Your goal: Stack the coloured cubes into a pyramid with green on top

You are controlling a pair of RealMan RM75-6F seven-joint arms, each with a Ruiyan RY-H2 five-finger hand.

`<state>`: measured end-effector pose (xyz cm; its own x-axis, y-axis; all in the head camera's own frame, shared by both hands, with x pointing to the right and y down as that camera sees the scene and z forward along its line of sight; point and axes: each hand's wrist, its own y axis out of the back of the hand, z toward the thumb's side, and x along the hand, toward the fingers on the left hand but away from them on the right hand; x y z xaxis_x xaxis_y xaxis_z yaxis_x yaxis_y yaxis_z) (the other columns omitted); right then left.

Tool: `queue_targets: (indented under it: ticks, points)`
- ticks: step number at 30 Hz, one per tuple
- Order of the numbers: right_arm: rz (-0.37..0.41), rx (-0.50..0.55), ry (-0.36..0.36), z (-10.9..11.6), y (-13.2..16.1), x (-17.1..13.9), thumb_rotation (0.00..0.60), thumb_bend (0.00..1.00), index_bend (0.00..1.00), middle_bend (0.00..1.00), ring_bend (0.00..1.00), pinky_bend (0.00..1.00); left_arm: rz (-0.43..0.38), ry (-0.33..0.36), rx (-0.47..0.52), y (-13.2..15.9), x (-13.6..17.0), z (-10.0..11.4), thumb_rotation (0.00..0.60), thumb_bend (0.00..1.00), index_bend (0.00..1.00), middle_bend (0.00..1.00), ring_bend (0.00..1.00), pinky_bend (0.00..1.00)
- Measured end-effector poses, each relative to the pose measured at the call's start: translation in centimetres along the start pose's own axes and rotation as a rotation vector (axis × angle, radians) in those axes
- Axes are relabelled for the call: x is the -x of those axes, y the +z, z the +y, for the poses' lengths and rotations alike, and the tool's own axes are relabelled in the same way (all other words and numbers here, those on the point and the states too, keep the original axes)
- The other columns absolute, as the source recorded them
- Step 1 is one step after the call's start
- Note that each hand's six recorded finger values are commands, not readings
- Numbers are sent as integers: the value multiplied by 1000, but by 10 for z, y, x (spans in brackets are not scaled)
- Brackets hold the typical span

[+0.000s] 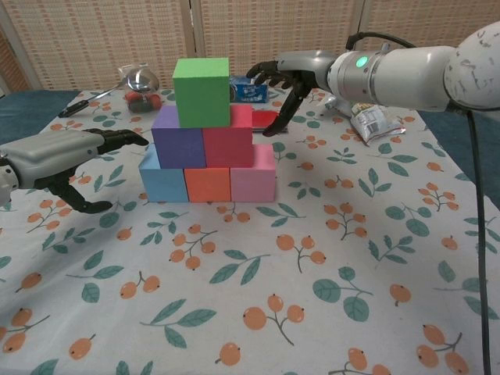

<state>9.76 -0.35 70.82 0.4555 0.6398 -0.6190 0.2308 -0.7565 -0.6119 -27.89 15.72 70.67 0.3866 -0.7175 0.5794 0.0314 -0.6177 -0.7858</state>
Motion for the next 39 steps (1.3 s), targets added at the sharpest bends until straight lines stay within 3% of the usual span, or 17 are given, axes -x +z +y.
queue_targets:
  ticks: [23,39]
  points:
    - [14,10,-10,-9,9,9,600,0,0,37,0,0,-31,-16,-32,11,-13,3,600,309,0,0,0,0]
    - [-2,6,-23,-3,5,14,600,0,0,38,0,0,-32,-23,-36,10,-16,5,600,309,0,0,0,0]
